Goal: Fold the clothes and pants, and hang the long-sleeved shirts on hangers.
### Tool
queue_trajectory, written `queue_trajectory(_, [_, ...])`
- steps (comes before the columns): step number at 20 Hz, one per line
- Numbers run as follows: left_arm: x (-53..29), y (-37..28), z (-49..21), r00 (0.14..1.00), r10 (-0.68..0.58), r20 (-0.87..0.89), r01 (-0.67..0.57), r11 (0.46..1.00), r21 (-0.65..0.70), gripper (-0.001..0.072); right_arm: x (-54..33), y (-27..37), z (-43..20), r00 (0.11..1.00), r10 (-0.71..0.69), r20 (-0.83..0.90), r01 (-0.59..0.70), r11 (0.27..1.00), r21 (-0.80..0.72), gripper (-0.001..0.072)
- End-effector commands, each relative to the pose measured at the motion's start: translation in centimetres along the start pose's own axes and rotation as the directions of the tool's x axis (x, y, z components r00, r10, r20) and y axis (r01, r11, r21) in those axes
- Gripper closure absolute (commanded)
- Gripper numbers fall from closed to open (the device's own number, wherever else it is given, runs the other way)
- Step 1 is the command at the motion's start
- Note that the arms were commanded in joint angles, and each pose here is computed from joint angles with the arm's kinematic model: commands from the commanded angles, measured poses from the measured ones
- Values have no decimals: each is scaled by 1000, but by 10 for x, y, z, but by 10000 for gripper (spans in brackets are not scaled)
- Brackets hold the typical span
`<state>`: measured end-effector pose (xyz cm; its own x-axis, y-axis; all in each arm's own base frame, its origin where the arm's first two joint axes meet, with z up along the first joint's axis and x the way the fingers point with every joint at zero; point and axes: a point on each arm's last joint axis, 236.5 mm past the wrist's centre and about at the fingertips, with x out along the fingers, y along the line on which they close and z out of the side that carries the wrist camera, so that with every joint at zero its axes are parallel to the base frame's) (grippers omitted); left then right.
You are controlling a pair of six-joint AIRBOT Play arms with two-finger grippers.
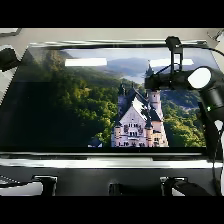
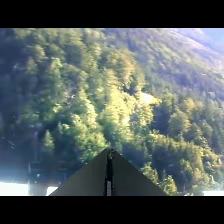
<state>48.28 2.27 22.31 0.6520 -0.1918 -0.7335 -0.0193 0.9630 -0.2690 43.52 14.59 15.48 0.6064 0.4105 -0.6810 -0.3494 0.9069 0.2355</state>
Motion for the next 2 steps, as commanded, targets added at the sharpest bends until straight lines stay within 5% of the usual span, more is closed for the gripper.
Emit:
queue_trajectory(1, [0,0,0,1000,0,-1,0,1000,0,687,-1,1,1,1000,1,2,-1,1000,-1,678])
queue_trajectory(2, [0,0,0,1000,0,0,0,1000,0,687,-1,0,1,1000,0,2,0,1000,-2,678])
